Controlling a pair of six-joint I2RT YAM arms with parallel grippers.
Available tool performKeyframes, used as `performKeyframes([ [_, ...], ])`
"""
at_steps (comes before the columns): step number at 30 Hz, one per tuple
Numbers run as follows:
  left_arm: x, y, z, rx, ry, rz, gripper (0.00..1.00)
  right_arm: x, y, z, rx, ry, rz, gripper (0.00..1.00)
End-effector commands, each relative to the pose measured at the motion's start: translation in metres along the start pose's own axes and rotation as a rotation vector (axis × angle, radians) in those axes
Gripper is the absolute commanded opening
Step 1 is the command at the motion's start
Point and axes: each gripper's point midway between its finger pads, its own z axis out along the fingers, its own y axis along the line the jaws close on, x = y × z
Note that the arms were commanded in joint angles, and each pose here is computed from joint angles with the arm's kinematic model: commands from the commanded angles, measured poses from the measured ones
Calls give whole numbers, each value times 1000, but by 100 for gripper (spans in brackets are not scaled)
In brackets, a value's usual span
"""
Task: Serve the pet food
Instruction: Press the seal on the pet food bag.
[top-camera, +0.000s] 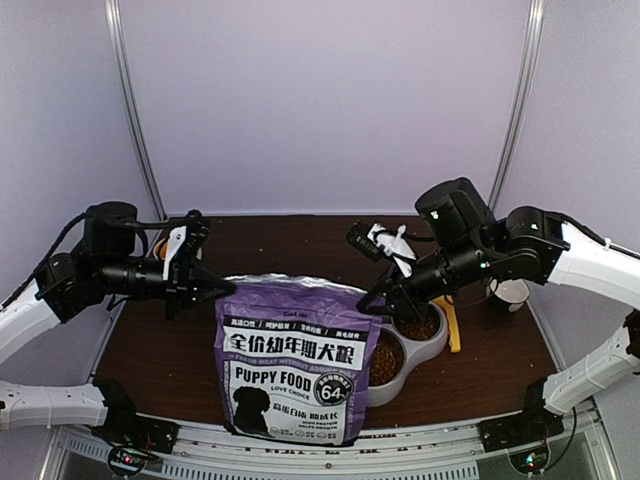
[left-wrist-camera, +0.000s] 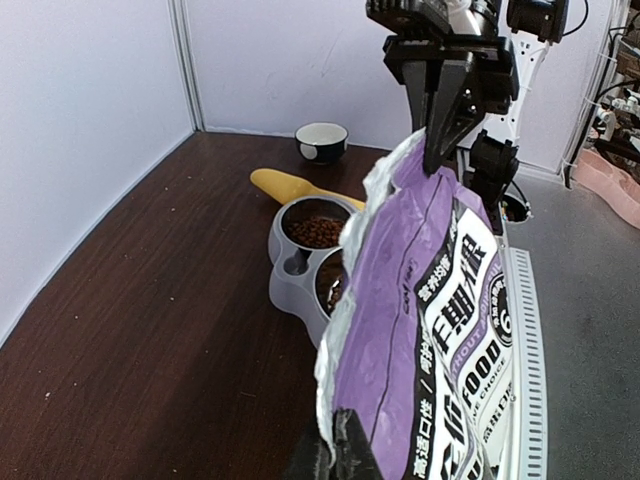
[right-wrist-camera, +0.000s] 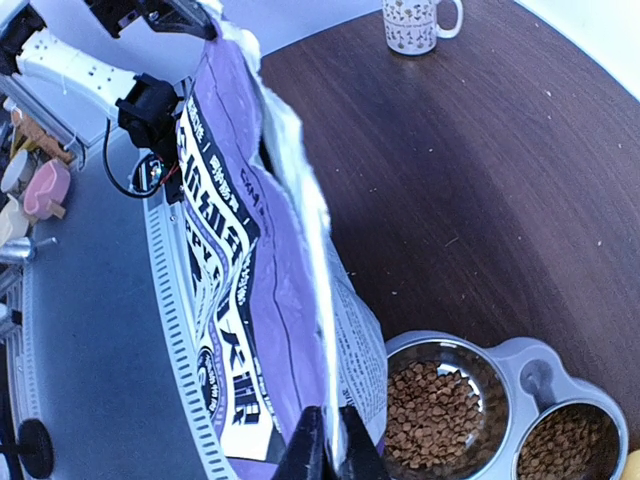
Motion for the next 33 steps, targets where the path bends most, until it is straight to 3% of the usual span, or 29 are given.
performKeyframes([
  [1, -38, 6, -13, -45, -134, 82, 0, -18, 7, 4, -50, -38, -10, 0],
  [5, -38, 6, -13, -43, -134, 82, 0, -23, 10, 6, -68, -54, -18, 0],
  [8, -37, 5, -12, -37, -132, 81, 0, -26, 11, 11, -77, -49, -19, 14],
  [9, -37, 5, -12, -37, -130, 80, 0, -26, 11, 13, -79, -46, -18, 13],
  [11, -38, 5, -12, -37, -133, 81, 0, -28, 12, 15, -86, -45, -24, 0],
  [17, -37, 5, -12, -34, -132, 81, 0, -39, 16, 16, -110, -76, -38, 0],
  [19, -38, 4, -12, -33, -132, 81, 0, -42, 16, 17, -109, -74, -37, 16],
  [20, -37, 4, -12, -31, -131, 80, 0, -43, 16, 19, -110, -72, -37, 19],
  [21, -37, 4, -11, -31, -131, 79, 0, -43, 16, 20, -111, -70, -39, 18],
  [23, -37, 4, -12, -31, -130, 80, 0, -45, 17, 23, -120, -69, -44, 0],
  [29, -38, 4, -12, -29, -131, 81, 0, -50, 20, 22, -138, -87, -55, 0],
  [30, -37, 4, -11, -27, -130, 80, 0, -51, 20, 23, -140, -86, -54, 3],
  [31, -37, 4, -12, -28, -130, 81, 0, -52, 21, 24, -144, -85, -54, 12],
  [33, -37, 4, -11, -26, -130, 80, 0, -53, 22, 27, -156, -82, -53, 14],
])
